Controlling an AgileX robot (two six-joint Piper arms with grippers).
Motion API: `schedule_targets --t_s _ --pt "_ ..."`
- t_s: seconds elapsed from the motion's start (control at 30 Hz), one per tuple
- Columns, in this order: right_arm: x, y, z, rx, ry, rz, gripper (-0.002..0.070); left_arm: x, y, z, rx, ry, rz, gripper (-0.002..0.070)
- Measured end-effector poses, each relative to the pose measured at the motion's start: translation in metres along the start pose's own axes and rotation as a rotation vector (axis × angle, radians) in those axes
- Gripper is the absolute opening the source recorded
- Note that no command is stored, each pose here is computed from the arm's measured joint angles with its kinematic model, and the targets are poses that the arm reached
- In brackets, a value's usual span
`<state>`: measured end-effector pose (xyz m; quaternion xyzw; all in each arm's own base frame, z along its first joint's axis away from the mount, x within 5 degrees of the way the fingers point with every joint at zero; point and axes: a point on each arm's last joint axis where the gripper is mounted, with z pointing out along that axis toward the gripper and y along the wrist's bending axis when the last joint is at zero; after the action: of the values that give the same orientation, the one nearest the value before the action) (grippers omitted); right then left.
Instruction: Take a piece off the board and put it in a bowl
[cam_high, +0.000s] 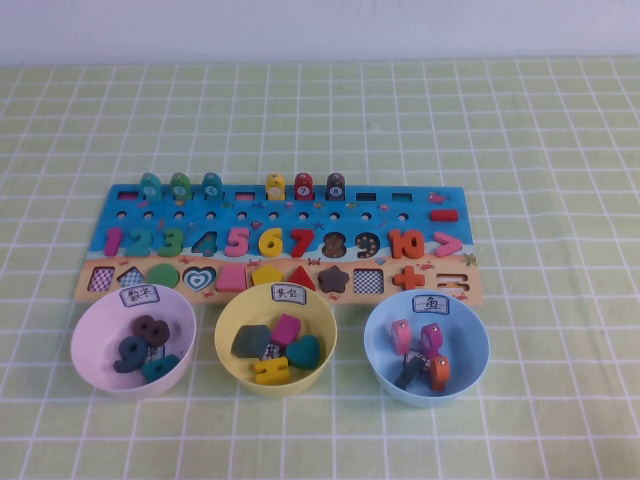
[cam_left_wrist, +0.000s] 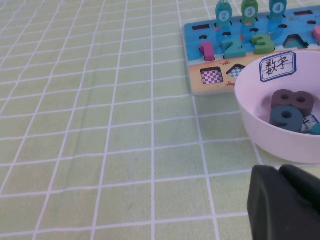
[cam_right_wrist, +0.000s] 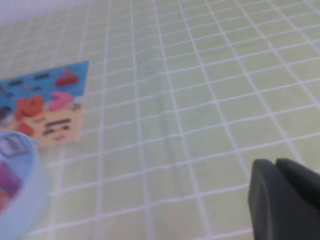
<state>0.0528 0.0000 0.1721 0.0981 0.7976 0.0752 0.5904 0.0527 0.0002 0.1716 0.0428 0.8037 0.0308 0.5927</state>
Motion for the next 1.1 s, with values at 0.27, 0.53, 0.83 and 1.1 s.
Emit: schedule_targets --t_s 0.27,0.53,0.83,1.1 --pt "-0.011 0.021 -0.003 -0.266 -0.025 0.761 -0.0017 0.0 0.0 0.0 0.0 0.0 0.0 -0.0005" --pt "-0.011 0.025 -0.004 -0.309 -0.025 0.68 -0.0013 0.0 0.0 0.0 0.0 0.0 0.0 -0.0005" --pt "-0.007 0.027 -0.004 -0.316 0.008 0.57 -0.0016 0.0 0.0 0.0 0.0 0.0 0.0 -0.0005" --pt "-0.024 0.037 -0.008 -0.321 0.114 0.449 -0.0016 0.0 0.0 0.0 0.0 0.0 0.0 -0.0005"
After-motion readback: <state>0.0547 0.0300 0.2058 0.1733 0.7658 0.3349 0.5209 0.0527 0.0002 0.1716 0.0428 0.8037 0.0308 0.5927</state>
